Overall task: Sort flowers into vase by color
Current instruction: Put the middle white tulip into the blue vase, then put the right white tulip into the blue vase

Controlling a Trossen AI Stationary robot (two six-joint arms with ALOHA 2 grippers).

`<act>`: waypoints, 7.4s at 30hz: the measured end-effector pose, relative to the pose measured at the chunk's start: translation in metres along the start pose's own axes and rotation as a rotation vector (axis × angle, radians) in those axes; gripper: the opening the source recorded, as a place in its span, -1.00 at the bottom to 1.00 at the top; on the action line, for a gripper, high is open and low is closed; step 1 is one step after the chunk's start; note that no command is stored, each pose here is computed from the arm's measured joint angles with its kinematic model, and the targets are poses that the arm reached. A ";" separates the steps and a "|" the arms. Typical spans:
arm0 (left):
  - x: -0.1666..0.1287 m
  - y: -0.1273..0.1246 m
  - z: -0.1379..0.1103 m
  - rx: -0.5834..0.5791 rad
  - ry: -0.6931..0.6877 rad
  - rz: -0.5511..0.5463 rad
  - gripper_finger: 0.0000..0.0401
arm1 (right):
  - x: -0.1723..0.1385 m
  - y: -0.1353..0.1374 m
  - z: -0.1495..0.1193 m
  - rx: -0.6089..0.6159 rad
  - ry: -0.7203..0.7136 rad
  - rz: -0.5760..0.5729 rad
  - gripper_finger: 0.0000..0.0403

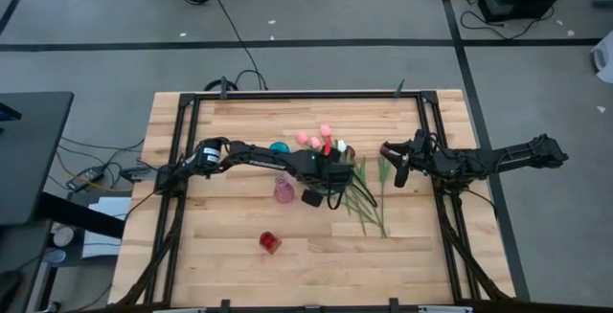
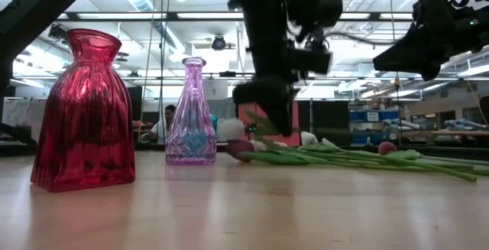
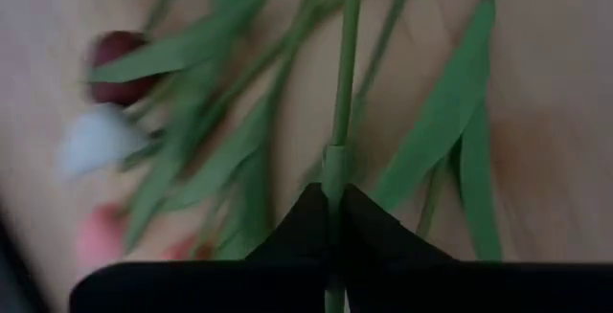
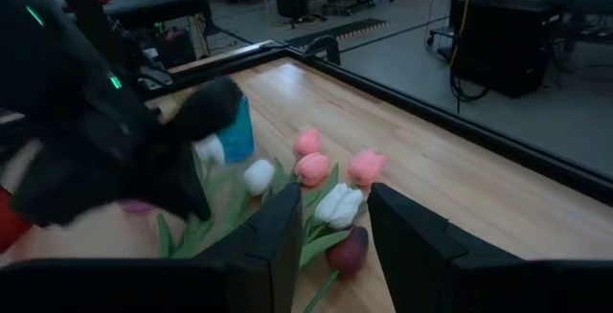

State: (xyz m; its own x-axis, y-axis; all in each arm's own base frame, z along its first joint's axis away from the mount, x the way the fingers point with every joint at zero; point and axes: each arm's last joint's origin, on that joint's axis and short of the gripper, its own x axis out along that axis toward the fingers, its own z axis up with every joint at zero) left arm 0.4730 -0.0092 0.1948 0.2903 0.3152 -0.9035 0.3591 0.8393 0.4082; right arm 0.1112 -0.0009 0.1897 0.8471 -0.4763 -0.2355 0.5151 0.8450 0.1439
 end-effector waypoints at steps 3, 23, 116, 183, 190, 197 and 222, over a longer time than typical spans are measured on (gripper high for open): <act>-0.018 0.009 0.002 0.028 0.025 0.042 -0.84 | 0.000 0.000 0.001 -0.002 -0.008 0.003 -0.33; -0.134 0.061 -0.051 -0.123 0.245 0.231 -0.87 | 0.001 0.000 0.002 -0.004 -0.032 -0.038 -0.33; -0.169 -0.042 -0.215 0.621 0.719 0.682 -0.89 | 0.020 0.020 0.008 -0.018 -0.065 0.085 -0.33; -0.170 -0.061 -0.145 0.064 0.041 0.459 0.50 | 0.020 0.020 0.009 -0.066 -0.079 0.085 -0.33; -0.181 -0.072 -0.151 -0.251 -0.242 0.514 0.29 | 0.019 0.022 0.013 -0.053 -0.117 0.116 -0.33; -0.162 -0.095 -0.188 -0.394 -0.482 0.534 0.11 | 0.019 0.024 0.014 -0.051 -0.108 0.186 -0.33; -0.116 -0.130 -0.284 -1.133 -1.051 0.195 0.06 | 0.018 0.025 0.013 -0.050 -0.096 0.229 -0.33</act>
State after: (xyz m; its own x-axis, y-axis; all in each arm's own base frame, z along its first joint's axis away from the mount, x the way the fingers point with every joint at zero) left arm 0.1405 -0.0292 0.2098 0.8931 0.4210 -0.1584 -0.4485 0.8604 -0.2420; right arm 0.1415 0.0085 0.2015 0.9508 -0.2900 -0.1095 0.3032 0.9433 0.1348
